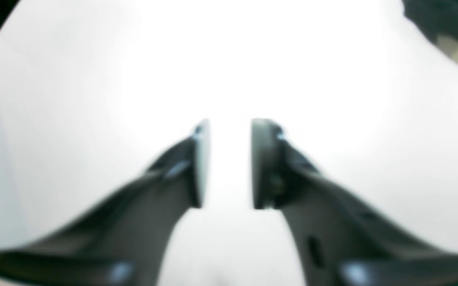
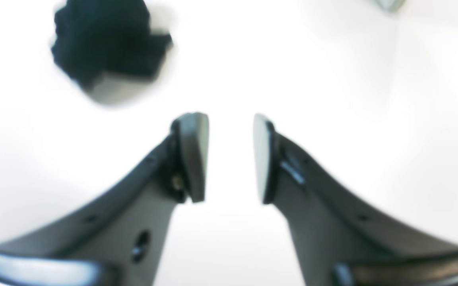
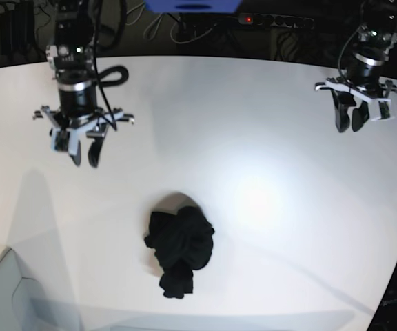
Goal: Layout the t-shirt on the table in an organized manner, then fold the t-shirt properly
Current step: 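Move both grippers out over the table toward the black t-shirt, then lower both grippers onto the crumpled shirt and pinch its fabric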
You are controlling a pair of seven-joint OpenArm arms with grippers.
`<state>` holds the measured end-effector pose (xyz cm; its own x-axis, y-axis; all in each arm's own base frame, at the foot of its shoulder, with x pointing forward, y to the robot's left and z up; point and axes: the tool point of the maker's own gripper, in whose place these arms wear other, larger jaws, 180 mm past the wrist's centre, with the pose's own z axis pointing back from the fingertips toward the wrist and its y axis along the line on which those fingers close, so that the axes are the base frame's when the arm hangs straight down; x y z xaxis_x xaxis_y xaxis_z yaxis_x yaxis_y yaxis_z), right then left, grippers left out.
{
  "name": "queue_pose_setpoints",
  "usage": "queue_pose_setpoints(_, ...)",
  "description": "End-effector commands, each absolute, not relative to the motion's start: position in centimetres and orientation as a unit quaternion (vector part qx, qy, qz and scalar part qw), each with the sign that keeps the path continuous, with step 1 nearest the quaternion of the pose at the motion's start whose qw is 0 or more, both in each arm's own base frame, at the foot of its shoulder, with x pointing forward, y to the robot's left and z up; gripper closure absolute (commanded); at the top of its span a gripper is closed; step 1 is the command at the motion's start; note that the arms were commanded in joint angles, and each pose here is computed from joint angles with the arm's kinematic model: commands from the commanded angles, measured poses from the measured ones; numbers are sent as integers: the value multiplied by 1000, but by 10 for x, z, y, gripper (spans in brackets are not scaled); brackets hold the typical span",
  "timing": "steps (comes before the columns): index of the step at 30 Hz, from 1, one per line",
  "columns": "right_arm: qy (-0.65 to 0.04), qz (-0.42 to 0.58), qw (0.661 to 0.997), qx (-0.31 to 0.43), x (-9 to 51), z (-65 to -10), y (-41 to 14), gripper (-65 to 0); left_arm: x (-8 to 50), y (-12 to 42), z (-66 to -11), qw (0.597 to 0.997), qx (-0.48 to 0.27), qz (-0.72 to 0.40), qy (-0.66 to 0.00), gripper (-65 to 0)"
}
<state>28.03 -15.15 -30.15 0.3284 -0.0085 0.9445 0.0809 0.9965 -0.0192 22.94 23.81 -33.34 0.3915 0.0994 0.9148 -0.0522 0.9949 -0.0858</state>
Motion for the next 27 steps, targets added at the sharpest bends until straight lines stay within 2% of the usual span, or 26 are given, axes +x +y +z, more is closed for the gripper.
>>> queue_pose_setpoints(1,-602,-29,797,-31,296,-283,-152,-239,237,240,-319,818,-19,47,-573,-256)
queue_pose_setpoints(3,-606,-18,795,-10,325,-269,-134,-273,243,249,-311,806,-9,62,-588,-307)
queue_pose_setpoints(7,-608,16,793,28,373,-255,-95,-325,253,262,-297,786,4,91,-612,-312)
queue_pose_setpoints(11,-585,16,809,59,412,-273,-63,-364,255,275,-289,777,20,100,-622,-312)
queue_pose_setpoints(16,-543,23,836,74,450,-303,-40,-363,251,292,-284,773,42,107,-624,-312)
queue_pose_setpoints(22,-581,24,810,74,472,-302,-36,-369,245,300,-284,773,53,113,-622,-312)
queue_pose_setpoints(27,-567,26,820,73,474,-326,-34,-383,241,301,-287,777,55,114,-617,-312)
